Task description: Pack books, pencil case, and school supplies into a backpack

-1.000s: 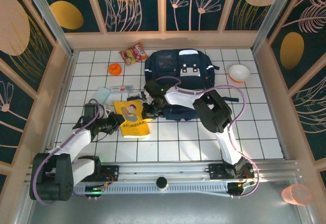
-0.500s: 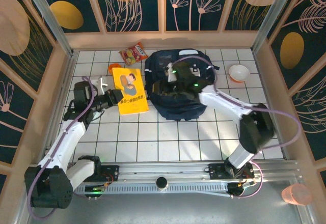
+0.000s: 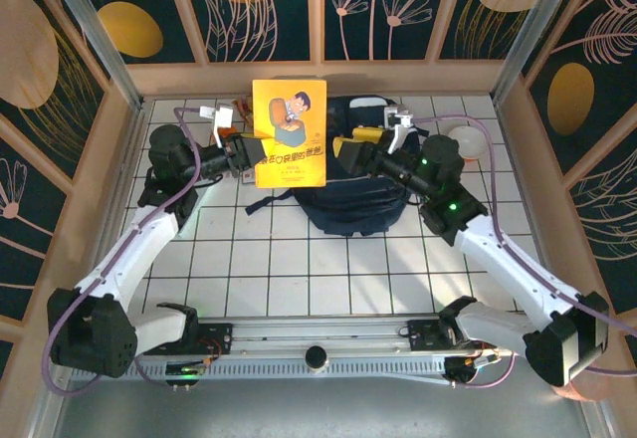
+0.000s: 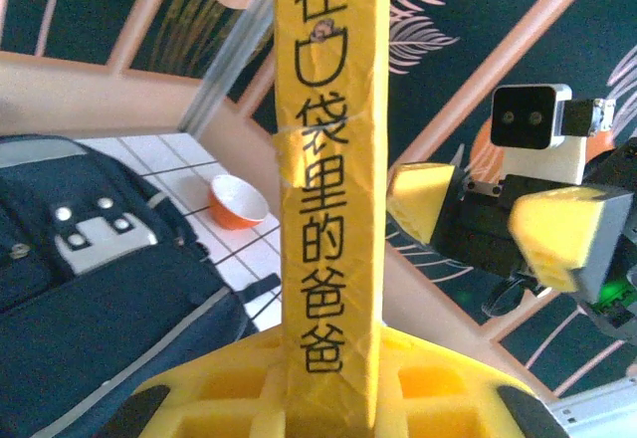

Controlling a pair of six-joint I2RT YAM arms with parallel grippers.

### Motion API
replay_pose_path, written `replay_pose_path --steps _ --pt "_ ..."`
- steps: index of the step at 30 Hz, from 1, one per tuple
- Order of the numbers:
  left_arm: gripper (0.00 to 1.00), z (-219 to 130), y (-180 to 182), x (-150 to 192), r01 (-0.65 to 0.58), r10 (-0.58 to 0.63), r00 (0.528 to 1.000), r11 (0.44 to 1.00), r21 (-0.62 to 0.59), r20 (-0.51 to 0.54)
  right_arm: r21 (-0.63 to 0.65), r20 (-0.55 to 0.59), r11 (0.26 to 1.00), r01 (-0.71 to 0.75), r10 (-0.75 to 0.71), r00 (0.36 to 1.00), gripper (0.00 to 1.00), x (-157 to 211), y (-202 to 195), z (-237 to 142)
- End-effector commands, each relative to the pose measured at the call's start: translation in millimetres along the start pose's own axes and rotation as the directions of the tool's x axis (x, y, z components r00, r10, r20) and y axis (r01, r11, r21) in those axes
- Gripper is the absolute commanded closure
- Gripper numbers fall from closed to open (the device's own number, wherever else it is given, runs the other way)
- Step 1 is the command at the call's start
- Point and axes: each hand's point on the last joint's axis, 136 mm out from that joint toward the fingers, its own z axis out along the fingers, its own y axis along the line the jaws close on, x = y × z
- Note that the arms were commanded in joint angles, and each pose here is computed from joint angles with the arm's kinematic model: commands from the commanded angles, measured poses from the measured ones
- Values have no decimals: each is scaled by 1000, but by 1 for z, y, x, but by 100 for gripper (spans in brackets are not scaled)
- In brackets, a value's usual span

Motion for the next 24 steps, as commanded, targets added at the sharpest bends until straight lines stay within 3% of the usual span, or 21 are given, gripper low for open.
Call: replay_pose_path --steps 1,6,11,18,24 --pt "100 3 -57 -34 -194 184 980 966 168 74 -65 71 997 51 -47 996 16 -19 15 -6" --pt "100 11 -67 -34 -189 175 981 956 224 77 -156 -24 988 11 -15 1000 16 -9 26 8" --pt "100 17 -88 -41 -213 196 977 931 296 86 -90 -55 989 -117 113 992 16 -3 -10 14" --pt "100 23 -92 -43 -214 199 977 923 320 80 -365 -152 916 -169 120 981 20 12 20 5" --pt "100 26 -88 -43 -203 187 979 924 324 80 -458 -213 865 -204 116 970 29 18 33 3"
